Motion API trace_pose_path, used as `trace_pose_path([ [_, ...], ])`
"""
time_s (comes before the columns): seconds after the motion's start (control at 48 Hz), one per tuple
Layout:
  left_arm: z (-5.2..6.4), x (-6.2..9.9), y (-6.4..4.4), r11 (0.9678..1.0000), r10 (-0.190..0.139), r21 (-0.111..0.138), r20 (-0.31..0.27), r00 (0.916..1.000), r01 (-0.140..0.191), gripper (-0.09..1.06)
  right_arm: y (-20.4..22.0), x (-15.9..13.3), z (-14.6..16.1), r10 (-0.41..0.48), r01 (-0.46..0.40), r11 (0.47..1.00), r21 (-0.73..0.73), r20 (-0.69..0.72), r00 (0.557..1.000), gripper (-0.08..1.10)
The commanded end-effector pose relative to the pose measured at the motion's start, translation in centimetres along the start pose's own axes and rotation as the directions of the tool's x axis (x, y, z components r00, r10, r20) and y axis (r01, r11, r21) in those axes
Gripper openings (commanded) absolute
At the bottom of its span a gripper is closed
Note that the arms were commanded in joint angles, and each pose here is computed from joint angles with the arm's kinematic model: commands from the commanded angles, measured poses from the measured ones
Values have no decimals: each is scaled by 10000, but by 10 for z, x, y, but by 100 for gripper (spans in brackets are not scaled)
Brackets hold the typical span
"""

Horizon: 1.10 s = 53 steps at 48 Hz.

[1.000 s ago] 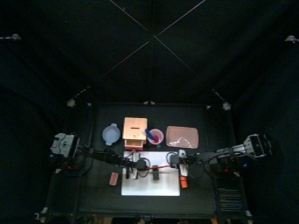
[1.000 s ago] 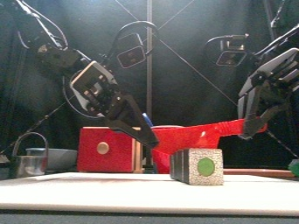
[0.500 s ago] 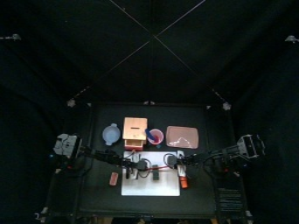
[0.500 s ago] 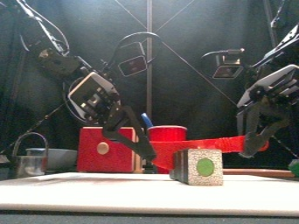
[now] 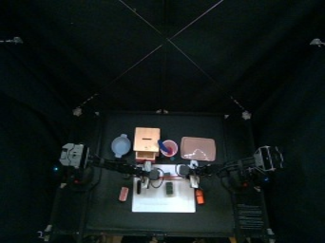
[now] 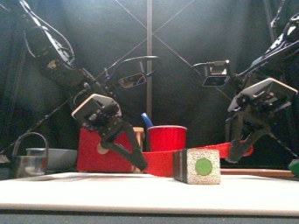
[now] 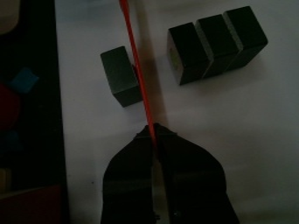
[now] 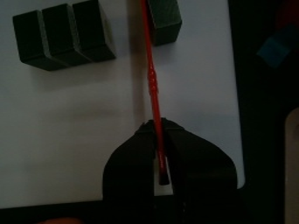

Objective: Place sushi on board then cut the sushi with the knife then place the pieces on the plate
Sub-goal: Cut the sushi into 4 pieces

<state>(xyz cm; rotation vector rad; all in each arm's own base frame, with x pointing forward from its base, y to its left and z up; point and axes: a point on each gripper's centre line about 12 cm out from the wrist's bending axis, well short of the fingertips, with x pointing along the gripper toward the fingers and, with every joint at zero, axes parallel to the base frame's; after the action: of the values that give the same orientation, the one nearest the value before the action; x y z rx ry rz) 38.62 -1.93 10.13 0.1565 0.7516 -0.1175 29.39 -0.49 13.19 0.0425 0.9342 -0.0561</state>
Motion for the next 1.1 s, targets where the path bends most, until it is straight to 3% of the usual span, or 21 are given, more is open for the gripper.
trace_pose_path([
  [0.021, 18, -14, -2, 9999, -5, 154, 557, 9984, -4, 35, 1, -18, 18, -10, 12, 10000, -42, 558, 9984, 41],
  [0.125, 29, -21, -4, 9998, -14, 178, 898, 9960, -2, 35, 7, -31, 26, 109, -92, 9997, -216, 775, 9969, 41],
  [0.25, 35, -24, -20, 9984, -349, 484, 1042, 9939, 300, 35, 21, -44, 25, 431, -394, 9983, -428, 911, 9949, 41],
  [0.479, 41, -20, -42, 9954, -759, 666, 1122, 9908, 687, 34, 45, -55, 18, 1181, -1145, 9925, -430, 922, 9887, 41],
  [0.792, 38, -5, -44, 9953, -792, 626, 881, 9930, 738, 34, 45, -41, 4, 1162, -1159, 9932, -148, 267, 9929, 41],
  [1.104, 39, -5, -48, 9949, -856, 613, 915, 9921, 802, 34, 45, -36, 2, 1110, -1105, 9935, -270, 200, 9936, 41],
])
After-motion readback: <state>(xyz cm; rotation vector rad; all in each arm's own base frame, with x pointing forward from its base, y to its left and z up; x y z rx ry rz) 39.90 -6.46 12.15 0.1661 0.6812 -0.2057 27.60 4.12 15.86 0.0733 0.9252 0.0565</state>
